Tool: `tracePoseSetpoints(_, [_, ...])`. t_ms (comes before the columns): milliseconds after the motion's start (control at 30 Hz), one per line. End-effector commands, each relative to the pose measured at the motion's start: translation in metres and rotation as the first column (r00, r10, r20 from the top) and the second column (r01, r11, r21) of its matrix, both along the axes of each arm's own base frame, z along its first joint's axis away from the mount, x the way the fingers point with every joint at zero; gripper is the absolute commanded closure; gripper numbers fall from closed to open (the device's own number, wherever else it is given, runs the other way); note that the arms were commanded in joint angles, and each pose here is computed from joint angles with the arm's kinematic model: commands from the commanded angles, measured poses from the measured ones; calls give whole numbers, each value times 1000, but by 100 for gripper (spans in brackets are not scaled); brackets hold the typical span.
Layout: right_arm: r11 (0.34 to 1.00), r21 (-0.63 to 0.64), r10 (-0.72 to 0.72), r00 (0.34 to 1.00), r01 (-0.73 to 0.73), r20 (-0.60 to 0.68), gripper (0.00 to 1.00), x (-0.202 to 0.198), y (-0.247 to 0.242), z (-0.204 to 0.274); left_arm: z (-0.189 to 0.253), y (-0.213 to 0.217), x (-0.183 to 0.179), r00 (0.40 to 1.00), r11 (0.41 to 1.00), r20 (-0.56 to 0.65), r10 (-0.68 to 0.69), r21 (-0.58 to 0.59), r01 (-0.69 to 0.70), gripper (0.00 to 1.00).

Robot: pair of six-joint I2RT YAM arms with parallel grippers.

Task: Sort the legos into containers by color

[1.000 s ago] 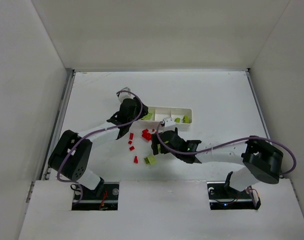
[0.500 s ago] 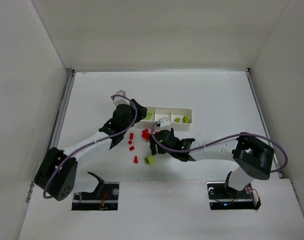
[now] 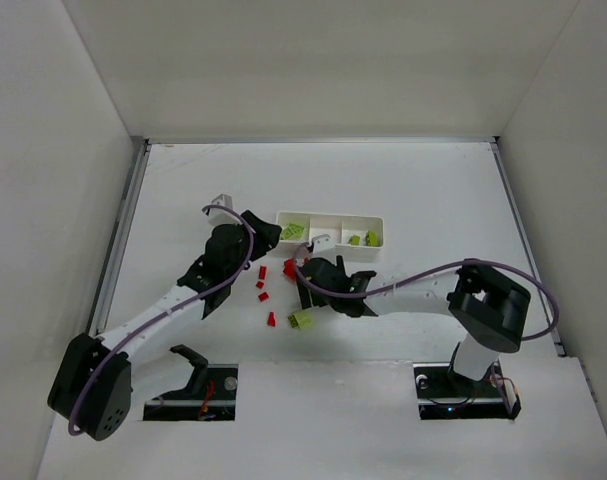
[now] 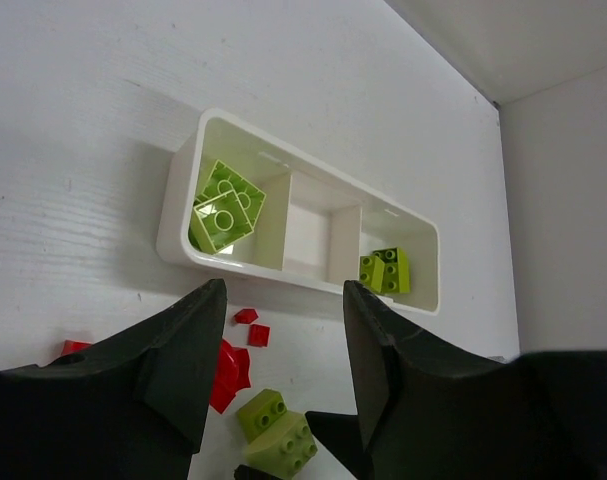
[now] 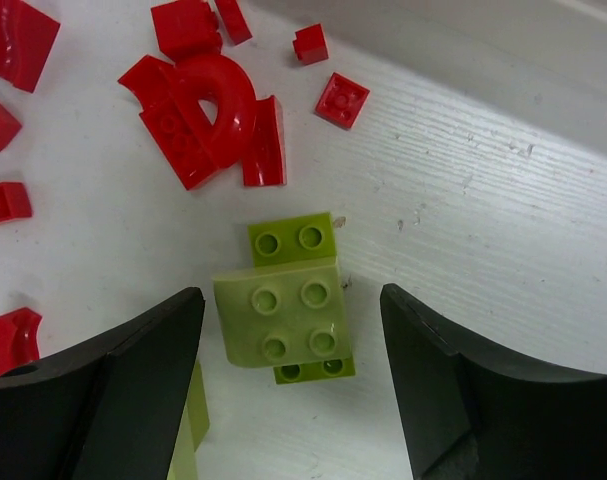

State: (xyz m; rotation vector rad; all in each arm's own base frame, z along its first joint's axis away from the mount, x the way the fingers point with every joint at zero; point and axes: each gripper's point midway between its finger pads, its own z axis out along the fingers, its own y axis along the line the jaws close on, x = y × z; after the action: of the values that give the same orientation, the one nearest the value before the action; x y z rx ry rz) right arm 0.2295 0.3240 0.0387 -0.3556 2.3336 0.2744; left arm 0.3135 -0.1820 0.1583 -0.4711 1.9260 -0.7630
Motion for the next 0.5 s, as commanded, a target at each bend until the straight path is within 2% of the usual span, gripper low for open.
tracePoseSetpoints(0, [999, -28, -45, 999, 46, 26, 24, 11, 2, 9, 11, 2, -3, 1000, 999, 24, -4, -45, 5, 52])
tracePoseSetpoints(100, [997, -55, -52, 998, 53, 22, 29, 12, 1, 5, 10, 3, -6, 1000, 999, 25, -7, -52, 8, 52])
tracePoseSetpoints(200, [995, -78, -68, 997, 70, 26, 40, 13, -1, 2, 5, 4, -8, 1000, 998, 18, -4, -57, 5, 52])
tracePoseSetpoints(300, [994, -80, -77, 997, 79, 24, 48, 14, -1, 4, 2, 6, -10, 1000, 998, 9, -10, -58, 10, 52])
tracePoseSetpoints(467, [996, -7, -91, 994, 92, 51, 53, 16, 4, 30, 5, 5, -13, 1000, 996, 9, -29, -84, 29, 52])
